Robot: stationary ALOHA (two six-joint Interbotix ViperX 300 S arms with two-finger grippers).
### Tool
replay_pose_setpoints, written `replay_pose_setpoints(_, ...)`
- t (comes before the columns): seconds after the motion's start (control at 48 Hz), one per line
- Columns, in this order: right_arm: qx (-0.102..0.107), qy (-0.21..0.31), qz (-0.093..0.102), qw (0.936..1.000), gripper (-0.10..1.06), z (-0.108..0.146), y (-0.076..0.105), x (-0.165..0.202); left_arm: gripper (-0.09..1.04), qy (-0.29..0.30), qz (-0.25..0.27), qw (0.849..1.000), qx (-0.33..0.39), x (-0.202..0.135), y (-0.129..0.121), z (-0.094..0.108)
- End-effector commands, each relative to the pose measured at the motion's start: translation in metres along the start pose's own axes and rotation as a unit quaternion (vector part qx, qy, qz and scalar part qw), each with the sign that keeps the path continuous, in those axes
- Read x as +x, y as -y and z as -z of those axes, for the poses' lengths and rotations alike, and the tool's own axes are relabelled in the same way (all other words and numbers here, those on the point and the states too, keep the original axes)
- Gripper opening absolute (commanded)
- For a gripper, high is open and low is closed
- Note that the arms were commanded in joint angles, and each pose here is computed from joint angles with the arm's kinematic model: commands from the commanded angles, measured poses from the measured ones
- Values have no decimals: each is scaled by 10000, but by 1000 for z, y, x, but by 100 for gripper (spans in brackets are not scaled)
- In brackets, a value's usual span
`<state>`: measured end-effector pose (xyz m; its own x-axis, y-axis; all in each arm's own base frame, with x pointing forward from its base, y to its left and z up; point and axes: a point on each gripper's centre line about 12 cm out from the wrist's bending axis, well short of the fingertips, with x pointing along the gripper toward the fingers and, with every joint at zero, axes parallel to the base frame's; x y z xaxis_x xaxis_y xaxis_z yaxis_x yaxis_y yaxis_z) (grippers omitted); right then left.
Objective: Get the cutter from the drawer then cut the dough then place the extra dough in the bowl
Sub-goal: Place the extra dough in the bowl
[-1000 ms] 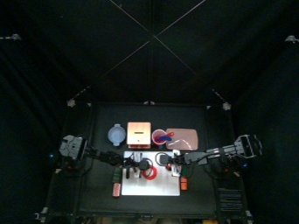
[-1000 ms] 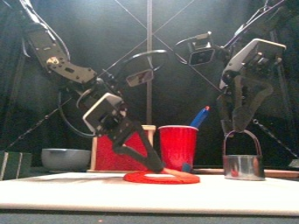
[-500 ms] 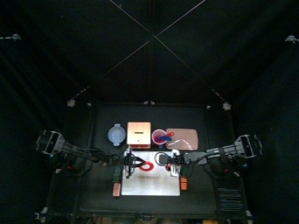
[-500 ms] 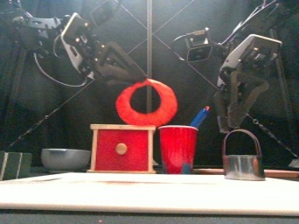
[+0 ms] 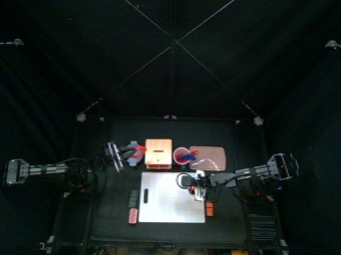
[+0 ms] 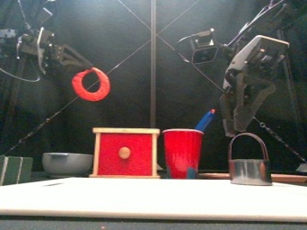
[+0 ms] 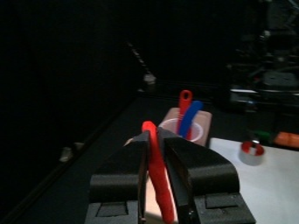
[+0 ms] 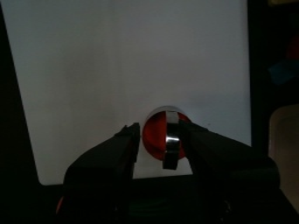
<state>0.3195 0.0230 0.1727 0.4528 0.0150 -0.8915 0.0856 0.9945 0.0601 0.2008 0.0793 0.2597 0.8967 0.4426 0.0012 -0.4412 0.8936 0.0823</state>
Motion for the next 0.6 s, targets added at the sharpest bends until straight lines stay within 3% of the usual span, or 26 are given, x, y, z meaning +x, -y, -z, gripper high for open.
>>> replay_pose_setpoints(0.021, -16, 260, -26, 9997, 79, -10, 0, -12, 58, -332, -391, 9987, 4, -2, -21, 8)
replay_pose_setpoints(0.208, -9, 264, 0, 9996, 79, -12, 2, -10, 58, -1509, -440, 9875, 104, 4, -31, 49)
replay_pose_setpoints(0.396, 4, 281, 8, 9996, 79, -13, 3, -10, 58, -2196, -293, 9750, 183, 11, -26, 81)
replay_pose_setpoints(0.604, 12, 290, 14, 9996, 79, -14, 4, -10, 61, -2664, -163, 9636, 162, 15, -19, 104)
